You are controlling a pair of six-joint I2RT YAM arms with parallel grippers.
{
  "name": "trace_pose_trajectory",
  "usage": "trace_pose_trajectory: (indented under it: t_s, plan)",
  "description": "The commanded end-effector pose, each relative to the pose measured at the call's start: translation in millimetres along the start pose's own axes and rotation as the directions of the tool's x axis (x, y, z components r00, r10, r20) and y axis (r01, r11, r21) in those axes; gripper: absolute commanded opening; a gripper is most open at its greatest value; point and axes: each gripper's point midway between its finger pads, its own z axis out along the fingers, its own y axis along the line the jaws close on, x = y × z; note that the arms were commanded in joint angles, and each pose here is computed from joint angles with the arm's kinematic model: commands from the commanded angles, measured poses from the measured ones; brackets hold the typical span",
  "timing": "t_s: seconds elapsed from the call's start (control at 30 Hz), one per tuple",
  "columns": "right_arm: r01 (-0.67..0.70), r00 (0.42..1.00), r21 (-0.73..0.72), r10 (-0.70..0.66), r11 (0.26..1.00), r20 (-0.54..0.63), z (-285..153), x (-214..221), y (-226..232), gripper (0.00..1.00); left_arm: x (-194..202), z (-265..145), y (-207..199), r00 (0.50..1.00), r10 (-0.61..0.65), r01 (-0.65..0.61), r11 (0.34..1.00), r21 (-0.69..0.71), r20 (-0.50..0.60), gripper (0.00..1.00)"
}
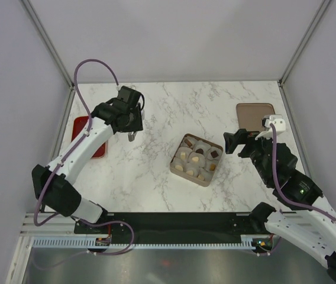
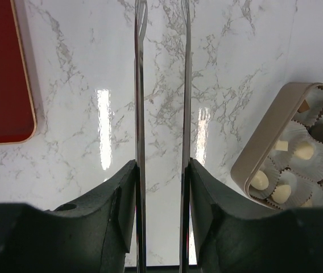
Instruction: Pack the chocolate
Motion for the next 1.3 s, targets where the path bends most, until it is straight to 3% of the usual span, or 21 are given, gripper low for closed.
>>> trace_pose_trajectory:
  t_s: [0.0,0.13,0.33,0.67,0.7,0.73,1.1,1.27]
  plan:
    - [-0.007,1.000,-0.017,0.007,1.000,-0.005,2.2,-1.4,5.4,0.95,-11.3,30.5,-14.8,1.000,0.018,-0.019,0.998,0.058,0.019,0.46]
    - [0.007,1.000,-0.012,-0.007,1.000,0.002,1.2,-2.6,3.2,0.95,13.6,58.6,-8.4,0.997,0.040,-0.039,0.999,0.017,-0.059,0.46]
    - [0.018,1.000,0.003,-0.018,1.000,0.005,1.1,-1.9,-0.6,0.95,28.2,87.9,-4.4,0.996,0.031,-0.033,0.999,-0.020,-0.088,0.47]
    - [0.017,1.000,-0.013,-0.017,1.000,-0.016,5.6,6.4,3.8,0.96,74.3,109.6,16.4,0.977,0.050,-0.068,0.994,-0.083,-0.207,0.47]
    - [0.010,1.000,-0.015,-0.010,1.000,-0.016,6.0,6.9,4.4,0.96,69.7,114.5,5.2,0.983,0.023,-0.031,0.999,-0.042,-0.183,0.50]
    - [0.013,1.000,-0.016,-0.013,1.000,-0.022,6.7,8.7,4.7,0.96,76.7,118.0,6.2,0.980,0.022,-0.031,0.999,-0.043,-0.200,0.62]
    - [0.003,0.999,-0.028,-0.004,1.000,-0.037,9.4,13.3,8.5,0.95,117.0,142.3,9.1,0.961,-0.005,-0.007,0.999,-0.044,-0.276,0.64]
    - [0.002,0.999,-0.030,-0.003,1.000,-0.041,10.3,14.2,9.5,0.95,120.8,144.5,9.5,0.960,-0.009,-0.003,0.999,-0.044,-0.281,0.71]
